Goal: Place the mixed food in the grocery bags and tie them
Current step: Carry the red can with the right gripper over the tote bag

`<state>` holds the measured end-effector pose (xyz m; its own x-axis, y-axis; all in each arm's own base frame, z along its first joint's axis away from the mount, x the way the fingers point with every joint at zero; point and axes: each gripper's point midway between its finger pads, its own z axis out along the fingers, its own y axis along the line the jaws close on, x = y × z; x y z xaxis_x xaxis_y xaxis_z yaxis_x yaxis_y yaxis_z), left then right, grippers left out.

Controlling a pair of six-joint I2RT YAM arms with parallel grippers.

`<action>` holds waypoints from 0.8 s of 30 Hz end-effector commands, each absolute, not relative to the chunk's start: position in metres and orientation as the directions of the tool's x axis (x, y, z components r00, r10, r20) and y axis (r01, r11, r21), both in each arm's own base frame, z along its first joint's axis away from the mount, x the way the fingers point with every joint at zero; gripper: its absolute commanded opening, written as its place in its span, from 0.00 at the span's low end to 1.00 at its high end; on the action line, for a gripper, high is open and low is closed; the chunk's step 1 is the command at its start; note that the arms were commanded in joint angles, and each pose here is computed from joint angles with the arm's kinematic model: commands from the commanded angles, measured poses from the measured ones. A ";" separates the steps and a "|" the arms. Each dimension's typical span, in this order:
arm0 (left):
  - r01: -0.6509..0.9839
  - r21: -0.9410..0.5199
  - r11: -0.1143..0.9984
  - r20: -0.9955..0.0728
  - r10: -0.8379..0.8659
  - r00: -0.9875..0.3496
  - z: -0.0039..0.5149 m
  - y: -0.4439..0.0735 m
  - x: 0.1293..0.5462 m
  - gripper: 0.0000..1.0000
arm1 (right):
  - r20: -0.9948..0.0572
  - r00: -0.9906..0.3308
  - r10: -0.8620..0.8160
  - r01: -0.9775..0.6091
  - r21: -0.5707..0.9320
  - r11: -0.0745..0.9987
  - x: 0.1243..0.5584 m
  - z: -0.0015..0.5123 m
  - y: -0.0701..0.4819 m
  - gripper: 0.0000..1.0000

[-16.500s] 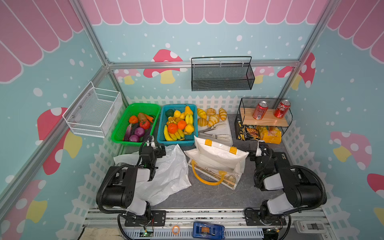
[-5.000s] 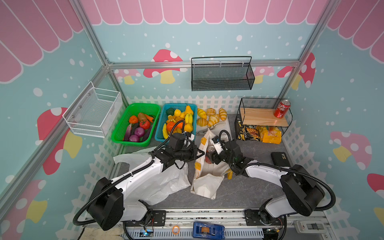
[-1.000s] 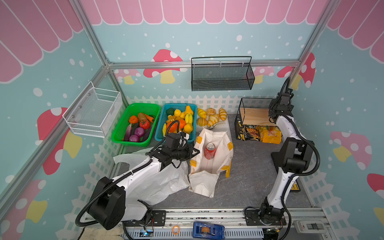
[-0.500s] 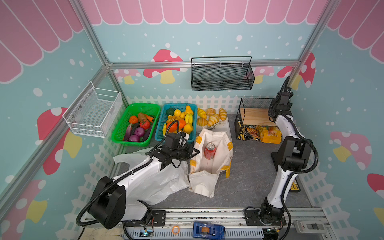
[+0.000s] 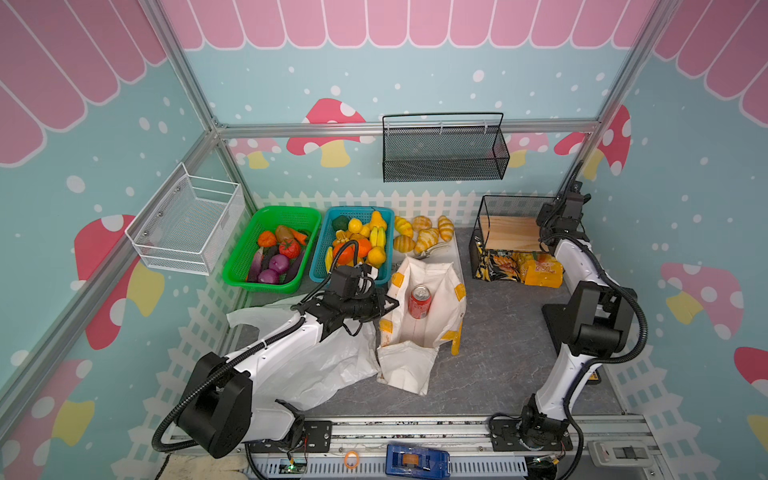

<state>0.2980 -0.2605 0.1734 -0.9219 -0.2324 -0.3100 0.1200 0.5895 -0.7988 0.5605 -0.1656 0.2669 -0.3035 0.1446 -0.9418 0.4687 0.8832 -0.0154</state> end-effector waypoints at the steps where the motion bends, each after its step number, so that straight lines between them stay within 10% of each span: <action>1: 0.124 -0.788 0.603 -0.333 -0.248 -0.910 0.174 -0.254 0.303 0.00 | -0.969 -0.187 0.162 0.399 0.075 0.914 0.548 0.311 -0.146 0.37; 24: 0.140 -0.797 0.588 -0.345 -0.253 -0.904 0.184 -0.254 0.302 0.00 | -0.958 -0.083 0.276 -0.183 0.287 0.940 0.392 0.393 0.012 0.22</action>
